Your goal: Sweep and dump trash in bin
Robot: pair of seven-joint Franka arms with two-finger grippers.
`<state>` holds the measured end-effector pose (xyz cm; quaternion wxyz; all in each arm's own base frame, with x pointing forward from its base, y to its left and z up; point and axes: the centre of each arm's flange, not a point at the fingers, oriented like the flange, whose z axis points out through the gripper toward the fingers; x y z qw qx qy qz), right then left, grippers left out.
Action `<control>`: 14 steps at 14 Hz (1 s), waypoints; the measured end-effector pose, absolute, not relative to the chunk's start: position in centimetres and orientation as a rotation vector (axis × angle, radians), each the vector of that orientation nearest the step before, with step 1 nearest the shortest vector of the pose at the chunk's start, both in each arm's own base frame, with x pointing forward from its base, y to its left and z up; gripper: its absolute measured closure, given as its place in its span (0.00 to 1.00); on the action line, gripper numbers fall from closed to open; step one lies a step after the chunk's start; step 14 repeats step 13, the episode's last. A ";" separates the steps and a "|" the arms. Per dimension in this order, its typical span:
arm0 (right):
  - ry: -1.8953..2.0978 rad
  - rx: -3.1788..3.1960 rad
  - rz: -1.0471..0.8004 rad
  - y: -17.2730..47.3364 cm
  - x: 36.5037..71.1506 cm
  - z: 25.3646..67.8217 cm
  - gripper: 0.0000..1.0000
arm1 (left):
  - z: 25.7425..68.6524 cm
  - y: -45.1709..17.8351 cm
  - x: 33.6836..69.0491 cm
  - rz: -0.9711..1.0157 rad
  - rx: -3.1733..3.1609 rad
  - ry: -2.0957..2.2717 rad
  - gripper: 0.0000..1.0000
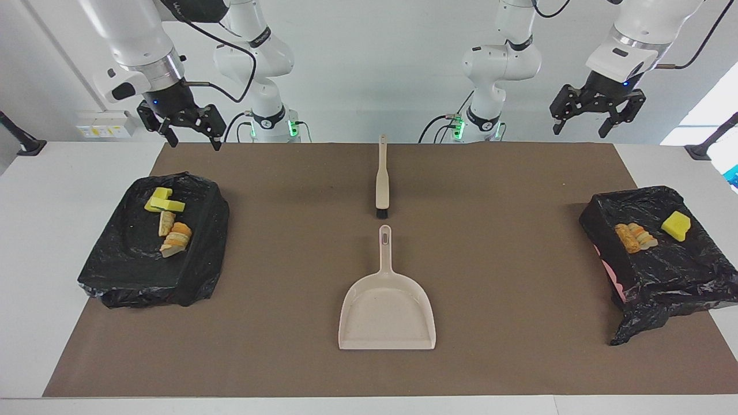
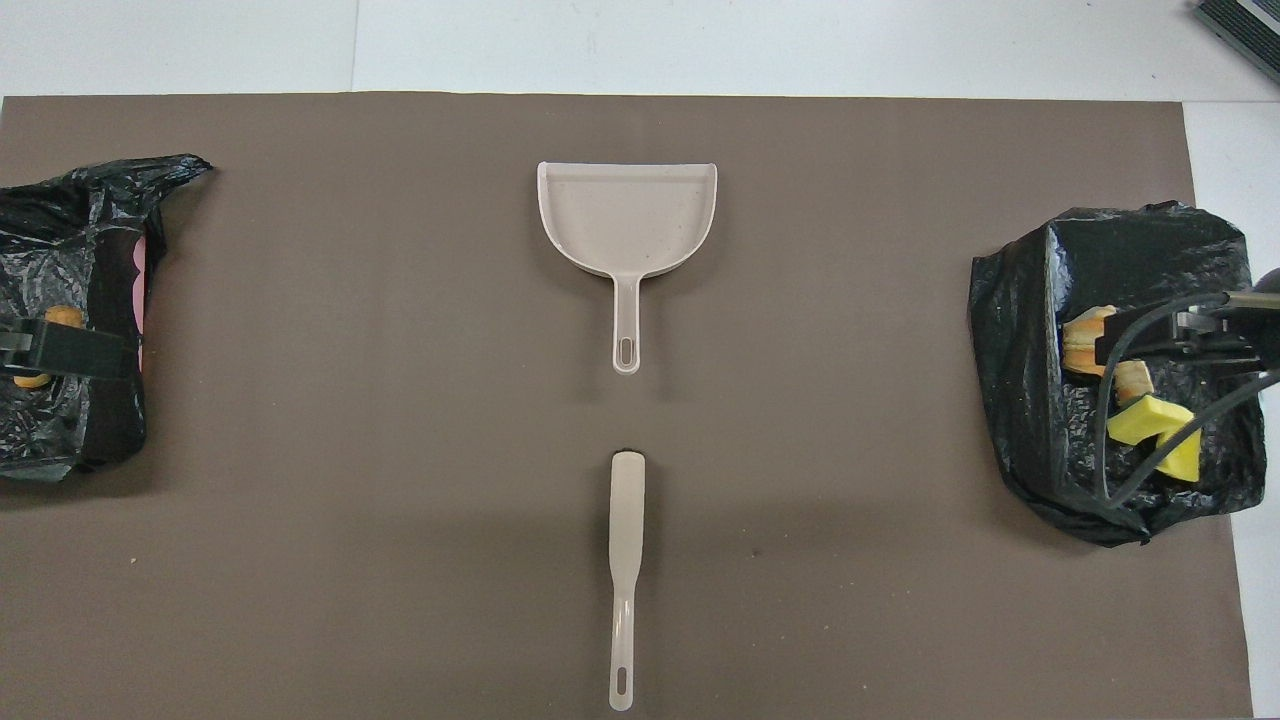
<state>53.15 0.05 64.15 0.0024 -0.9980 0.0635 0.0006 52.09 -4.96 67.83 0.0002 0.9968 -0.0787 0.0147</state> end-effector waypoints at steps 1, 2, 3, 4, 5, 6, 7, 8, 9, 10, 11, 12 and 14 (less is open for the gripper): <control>0.203 -3.129 -0.014 -0.1 52.9 64.7 0.00 | 67.7 -4.8 52.6 0.046 3.131 -0.243 0.00; 0.205 -3.128 -0.025 -0.3 52.7 65.1 0.00 | 67.6 -4.7 53.0 0.045 3.130 -0.238 0.00; 0.202 -3.128 -0.033 -0.4 52.5 65.3 0.00 | 67.6 -4.7 53.2 0.046 3.130 -0.237 0.00; 0.198 -3.128 -0.037 -0.5 52.4 65.5 0.00 | 67.6 -4.7 53.2 0.048 3.130 -0.237 0.00; 0.190 -3.129 -0.037 -0.5 52.4 65.5 0.00 | 67.7 -4.7 53.2 0.051 3.130 -0.238 0.00; 0.169 -3.134 -0.037 -0.6 52.4 65.5 0.00 | 67.8 -4.7 53.2 0.056 3.130 -0.238 0.00; 0.145 -3.141 -0.037 -0.7 52.4 65.5 0.00 | 67.8 -4.7 53.2 0.057 3.130 -0.238 0.00; 0.133 -3.144 -0.036 -0.7 52.4 65.5 0.00 | 67.8 -4.7 53.2 0.057 3.130 -0.238 0.00; 0.133 -3.145 -0.035 -0.8 52.4 65.5 0.00 | 67.8 -4.7 53.2 0.057 3.130 -0.237 0.00; 0.137 -3.145 -0.034 -0.9 52.4 65.4 0.00 | 67.8 -4.7 53.2 0.055 3.130 -0.236 0.00; 0.143 -3.145 -0.033 -1.1 52.4 65.4 0.00 | 67.8 -4.7 53.2 0.053 3.130 -0.235 0.00; 0.148 -3.145 -0.032 -1.3 52.4 65.4 0.00 | 67.8 -4.6 53.2 0.052 3.130 -0.232 0.00; 0.149 -3.145 -0.031 -1.3 52.4 65.4 0.00 | 67.8 -4.5 53.2 0.048 3.131 -0.228 0.00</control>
